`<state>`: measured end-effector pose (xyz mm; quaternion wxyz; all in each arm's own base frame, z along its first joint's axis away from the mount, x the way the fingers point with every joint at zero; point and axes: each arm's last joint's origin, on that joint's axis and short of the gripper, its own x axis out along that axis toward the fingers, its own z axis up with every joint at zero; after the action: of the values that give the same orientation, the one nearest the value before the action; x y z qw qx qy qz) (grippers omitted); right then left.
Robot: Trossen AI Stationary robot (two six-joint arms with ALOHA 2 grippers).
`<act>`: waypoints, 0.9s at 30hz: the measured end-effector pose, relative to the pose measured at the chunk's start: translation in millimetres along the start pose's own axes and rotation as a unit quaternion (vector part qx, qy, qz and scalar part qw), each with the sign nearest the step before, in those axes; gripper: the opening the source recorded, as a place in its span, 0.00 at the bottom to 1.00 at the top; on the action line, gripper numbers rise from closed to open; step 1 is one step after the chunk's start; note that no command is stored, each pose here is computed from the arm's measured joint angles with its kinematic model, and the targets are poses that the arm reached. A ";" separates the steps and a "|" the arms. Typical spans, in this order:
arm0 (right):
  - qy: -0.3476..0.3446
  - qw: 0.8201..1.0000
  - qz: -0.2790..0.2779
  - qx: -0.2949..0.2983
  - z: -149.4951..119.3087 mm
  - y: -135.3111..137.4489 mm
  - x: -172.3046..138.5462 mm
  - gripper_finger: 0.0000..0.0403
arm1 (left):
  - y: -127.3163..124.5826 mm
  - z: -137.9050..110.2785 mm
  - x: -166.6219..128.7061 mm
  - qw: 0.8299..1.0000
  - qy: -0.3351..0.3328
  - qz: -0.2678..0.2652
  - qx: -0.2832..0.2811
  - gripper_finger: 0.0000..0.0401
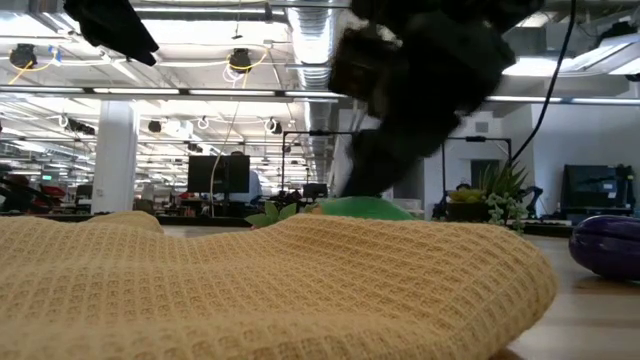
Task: Pick and placing Produce into tupperware
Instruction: Put the corn in the transparent bin
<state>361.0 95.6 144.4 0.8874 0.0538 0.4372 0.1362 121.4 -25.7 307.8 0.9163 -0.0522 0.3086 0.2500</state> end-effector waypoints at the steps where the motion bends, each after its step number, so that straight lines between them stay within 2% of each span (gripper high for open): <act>1: -0.007 1.000 0.004 -0.002 4.5 1.1 5.5 0.85 | -0.1 0.0 0.1 1.000 0.000 -0.001 0.000 0.67; 10: 0.063 0.998 -0.004 -0.021 10.4 2.6 30.8 0.85 | 0.0 -1.1 0.2 1.000 0.008 -0.004 0.000 0.67; 27: 0.108 0.994 -0.015 -0.020 3.0 -7.2 26.3 0.83 | 0.3 -2.8 0.1 1.000 0.020 -0.010 0.006 0.67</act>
<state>380.1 96.4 124.7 0.8377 0.0142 0.5287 0.1363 119.9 -26.0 305.5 0.9127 -0.0551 0.3278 0.2377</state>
